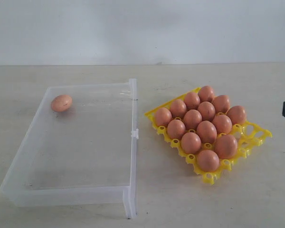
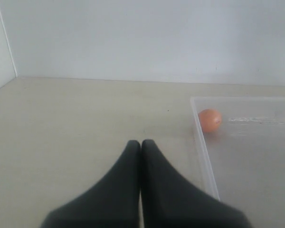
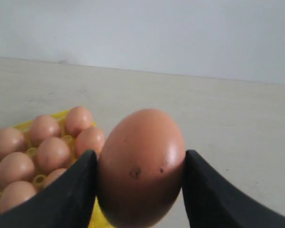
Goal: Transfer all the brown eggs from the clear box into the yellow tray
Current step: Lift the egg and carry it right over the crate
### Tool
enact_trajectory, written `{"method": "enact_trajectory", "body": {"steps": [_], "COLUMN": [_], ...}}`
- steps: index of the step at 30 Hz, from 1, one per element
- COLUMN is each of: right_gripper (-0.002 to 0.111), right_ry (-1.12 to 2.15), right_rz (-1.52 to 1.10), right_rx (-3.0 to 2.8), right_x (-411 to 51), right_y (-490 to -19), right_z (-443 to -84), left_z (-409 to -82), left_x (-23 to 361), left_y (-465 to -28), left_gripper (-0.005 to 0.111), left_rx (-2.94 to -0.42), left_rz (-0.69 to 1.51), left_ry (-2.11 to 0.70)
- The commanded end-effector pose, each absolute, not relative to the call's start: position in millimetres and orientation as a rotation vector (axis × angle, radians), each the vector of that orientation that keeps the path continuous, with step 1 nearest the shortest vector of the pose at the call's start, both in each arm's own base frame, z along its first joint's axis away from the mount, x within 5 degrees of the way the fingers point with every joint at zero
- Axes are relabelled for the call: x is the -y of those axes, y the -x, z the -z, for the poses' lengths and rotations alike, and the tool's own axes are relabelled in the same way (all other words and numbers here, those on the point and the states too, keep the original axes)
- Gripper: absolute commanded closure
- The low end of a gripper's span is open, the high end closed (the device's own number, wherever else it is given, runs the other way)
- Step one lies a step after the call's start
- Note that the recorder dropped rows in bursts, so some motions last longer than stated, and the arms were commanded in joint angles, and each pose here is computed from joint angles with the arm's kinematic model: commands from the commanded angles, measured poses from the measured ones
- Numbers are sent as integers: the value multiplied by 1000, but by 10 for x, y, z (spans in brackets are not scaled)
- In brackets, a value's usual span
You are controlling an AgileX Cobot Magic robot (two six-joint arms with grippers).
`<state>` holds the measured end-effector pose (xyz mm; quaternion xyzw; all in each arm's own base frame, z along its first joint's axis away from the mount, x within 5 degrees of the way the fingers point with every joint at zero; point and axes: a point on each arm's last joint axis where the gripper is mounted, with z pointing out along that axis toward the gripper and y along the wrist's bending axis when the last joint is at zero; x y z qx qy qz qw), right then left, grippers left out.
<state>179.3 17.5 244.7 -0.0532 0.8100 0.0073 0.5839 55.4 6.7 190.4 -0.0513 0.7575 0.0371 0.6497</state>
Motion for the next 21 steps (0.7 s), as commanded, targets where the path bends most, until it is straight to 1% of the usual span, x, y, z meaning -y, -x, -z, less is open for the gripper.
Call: {"method": "enact_trajectory", "body": {"steps": [1, 5, 8, 12, 14, 17, 18, 21], "right_gripper": [109, 109, 109, 109, 109, 109, 109, 109], "right_ry": [230, 321, 374, 452, 406, 149, -19, -375], "right_rz": [91, 88, 116, 151, 113, -5, -83, -279], "right_rx": [-1877, -2015, -2153, -2208, -2155, -1996, -1917, -1766], "right_x": [-141, -204, -214, -224, -246, -249, -233, -177], "right_y": [-2048, -2503, -2815, -3004, -3063, -3164, -3197, -3232], "right_z": [-2426, -2362, -2412, -2518, -2614, -2851, -2929, -3029], "left_z": [-1921, -1921, -1921, -1921, -1921, -1921, -1921, -1921], "left_x": [-64, -64, -64, -64, -64, -64, -64, -64], "left_y": [-551, -551, -551, -551, -551, -551, -551, -551], "left_gripper": [111, 111, 111, 111, 111, 111, 111, 111], "left_rx": [-1713, -1713, -1713, -1713, -1713, -1713, -1713, -1713], "left_rz": [-78, -78, -78, -78, -78, -78, -78, -78], "left_ry": [116, 116, 116, 116, 116, 116, 116, 116]}}
